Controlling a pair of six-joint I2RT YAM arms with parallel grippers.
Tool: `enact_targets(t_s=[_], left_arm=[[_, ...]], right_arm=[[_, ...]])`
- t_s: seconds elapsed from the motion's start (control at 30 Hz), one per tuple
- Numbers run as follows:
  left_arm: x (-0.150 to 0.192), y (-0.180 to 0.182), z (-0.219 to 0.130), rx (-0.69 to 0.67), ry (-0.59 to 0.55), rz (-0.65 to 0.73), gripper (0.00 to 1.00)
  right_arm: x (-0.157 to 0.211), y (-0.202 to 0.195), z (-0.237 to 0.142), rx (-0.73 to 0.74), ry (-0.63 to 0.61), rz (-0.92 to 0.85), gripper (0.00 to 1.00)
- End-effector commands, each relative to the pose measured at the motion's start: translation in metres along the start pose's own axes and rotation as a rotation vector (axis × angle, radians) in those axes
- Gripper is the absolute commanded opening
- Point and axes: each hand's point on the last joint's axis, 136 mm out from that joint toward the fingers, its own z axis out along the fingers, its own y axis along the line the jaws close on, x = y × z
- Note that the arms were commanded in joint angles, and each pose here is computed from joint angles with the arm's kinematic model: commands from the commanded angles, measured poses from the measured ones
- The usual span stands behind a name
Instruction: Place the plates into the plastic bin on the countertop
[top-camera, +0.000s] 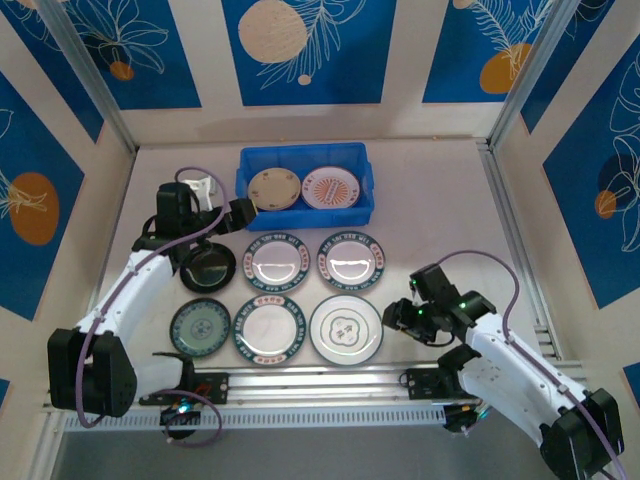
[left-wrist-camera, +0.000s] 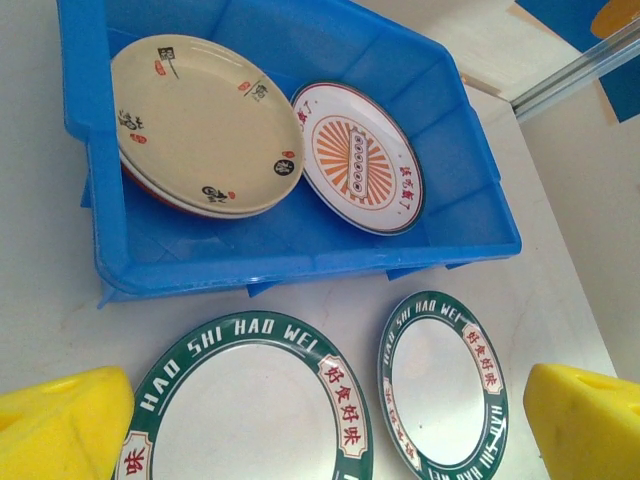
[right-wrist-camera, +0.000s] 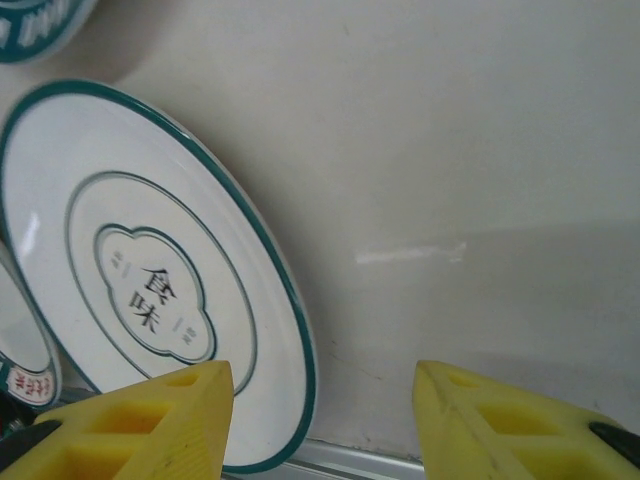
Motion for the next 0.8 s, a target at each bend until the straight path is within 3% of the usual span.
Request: enact_targets(t_s=[0.0,0.77], left_arm=[[-0.001,-0.005,0.001,0.015,-0.01,0.019,1.0],[0.002,-0.001,0.011,0.02,0.015,0.004,1.0]], right_arm=[[0.009,0.0,0.009,-0.016,0.038,0.032,0.51],[0.016,0.013,0.036,-0.109,0.127,0.005,0.46]])
